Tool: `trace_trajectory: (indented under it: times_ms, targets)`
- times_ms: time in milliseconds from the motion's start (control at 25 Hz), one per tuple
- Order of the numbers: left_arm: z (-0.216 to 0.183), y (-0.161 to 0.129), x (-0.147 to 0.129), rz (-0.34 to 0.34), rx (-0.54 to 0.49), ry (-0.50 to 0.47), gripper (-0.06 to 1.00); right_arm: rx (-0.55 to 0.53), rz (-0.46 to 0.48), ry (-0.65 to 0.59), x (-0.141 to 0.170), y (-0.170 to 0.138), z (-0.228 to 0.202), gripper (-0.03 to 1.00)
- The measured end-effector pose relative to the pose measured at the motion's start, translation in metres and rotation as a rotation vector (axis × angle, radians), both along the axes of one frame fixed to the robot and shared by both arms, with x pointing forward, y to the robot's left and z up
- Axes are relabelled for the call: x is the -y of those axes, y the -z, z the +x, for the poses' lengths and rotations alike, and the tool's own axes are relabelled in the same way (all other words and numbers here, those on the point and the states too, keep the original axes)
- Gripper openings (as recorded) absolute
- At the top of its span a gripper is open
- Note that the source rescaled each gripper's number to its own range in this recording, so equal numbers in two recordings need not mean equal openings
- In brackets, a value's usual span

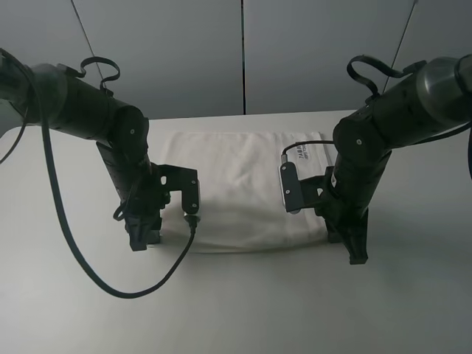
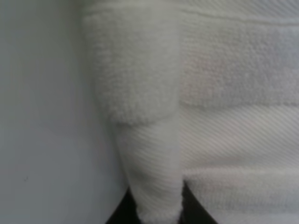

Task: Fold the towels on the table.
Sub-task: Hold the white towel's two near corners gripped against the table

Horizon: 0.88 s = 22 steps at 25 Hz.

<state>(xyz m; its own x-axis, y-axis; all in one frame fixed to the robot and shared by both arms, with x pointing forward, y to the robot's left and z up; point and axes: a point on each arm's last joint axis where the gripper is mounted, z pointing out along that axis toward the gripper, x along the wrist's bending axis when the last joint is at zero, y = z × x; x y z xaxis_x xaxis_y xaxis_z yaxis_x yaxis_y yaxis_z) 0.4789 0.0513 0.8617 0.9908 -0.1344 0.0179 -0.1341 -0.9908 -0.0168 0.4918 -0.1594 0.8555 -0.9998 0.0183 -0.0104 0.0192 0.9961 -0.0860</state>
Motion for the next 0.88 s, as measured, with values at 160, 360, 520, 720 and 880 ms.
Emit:
trace_trajectory:
  times_ms: [160,360,520,720,880]
  targets:
    - [0.0012,-0.0001,0.0004,0.002,0.007,0.008,0.01,0.000,0.000,0.000,0.0000,0.0000,0.0000,0.02]
    - [0.0016,0.0003,0.0006,0.003,0.008,0.010,0.01,0.000,0.000,0.000,0.0000,0.0000,0.0000,0.02]
    - [0.0017,0.0003,0.0005,0.004,0.009,0.011,0.01,0.000,0.000,0.000,0.0000,0.0000,0.0000,0.02]
    - [0.0020,-0.0001,0.0008,0.004,0.009,0.011,0.01,0.000,0.000,0.000,0.0000,0.0000,0.0000,0.02]
    - [0.0032,-0.0034,0.0021,0.002,0.012,0.011,0.01,0.002,0.001,0.000,-0.0001,-0.0007,0.0001,0.02]
